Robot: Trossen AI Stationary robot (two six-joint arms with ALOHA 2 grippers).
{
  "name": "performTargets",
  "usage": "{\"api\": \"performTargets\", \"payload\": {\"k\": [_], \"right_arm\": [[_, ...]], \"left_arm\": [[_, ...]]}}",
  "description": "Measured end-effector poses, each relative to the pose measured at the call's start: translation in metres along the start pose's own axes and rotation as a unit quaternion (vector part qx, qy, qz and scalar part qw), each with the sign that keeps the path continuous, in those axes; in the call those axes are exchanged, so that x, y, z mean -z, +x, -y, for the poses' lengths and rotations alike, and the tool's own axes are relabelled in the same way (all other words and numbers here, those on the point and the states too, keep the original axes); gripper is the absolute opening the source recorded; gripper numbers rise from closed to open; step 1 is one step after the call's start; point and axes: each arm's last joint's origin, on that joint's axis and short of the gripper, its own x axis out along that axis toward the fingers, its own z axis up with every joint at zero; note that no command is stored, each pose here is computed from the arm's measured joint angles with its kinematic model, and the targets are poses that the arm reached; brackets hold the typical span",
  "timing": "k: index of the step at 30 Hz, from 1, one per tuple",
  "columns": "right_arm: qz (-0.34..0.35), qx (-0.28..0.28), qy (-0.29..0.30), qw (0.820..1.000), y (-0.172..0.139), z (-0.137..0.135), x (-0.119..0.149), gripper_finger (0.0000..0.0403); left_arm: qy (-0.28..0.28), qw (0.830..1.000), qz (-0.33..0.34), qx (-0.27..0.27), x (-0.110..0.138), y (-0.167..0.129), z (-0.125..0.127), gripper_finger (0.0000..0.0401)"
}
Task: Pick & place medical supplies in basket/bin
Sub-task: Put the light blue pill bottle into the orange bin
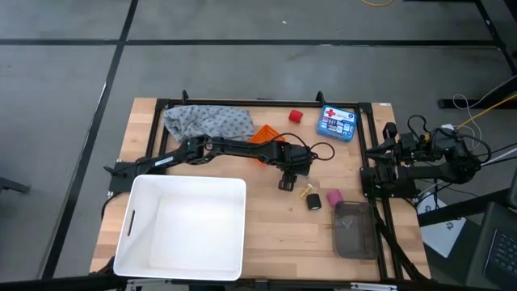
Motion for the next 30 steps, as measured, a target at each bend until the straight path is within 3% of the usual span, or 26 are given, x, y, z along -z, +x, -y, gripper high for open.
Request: {"api": "performTargets", "payload": {"k": [19, 30], "right_arm": [[0.000, 0.000, 0.000, 1.000, 0.0000, 0.0000, 0.0000, 0.0053], [0.000, 0.000, 0.000, 1.000, 0.0000, 0.0000, 0.0000, 0.0053]], "left_arm": [[-0.004, 1.000, -0.002, 0.011, 0.0011, 0.0013, 0.0009, 0.0107], [-0.004, 1.000, -0.003, 0.011, 0.0006, -0.0021, 0.0000, 0.0104]]}}
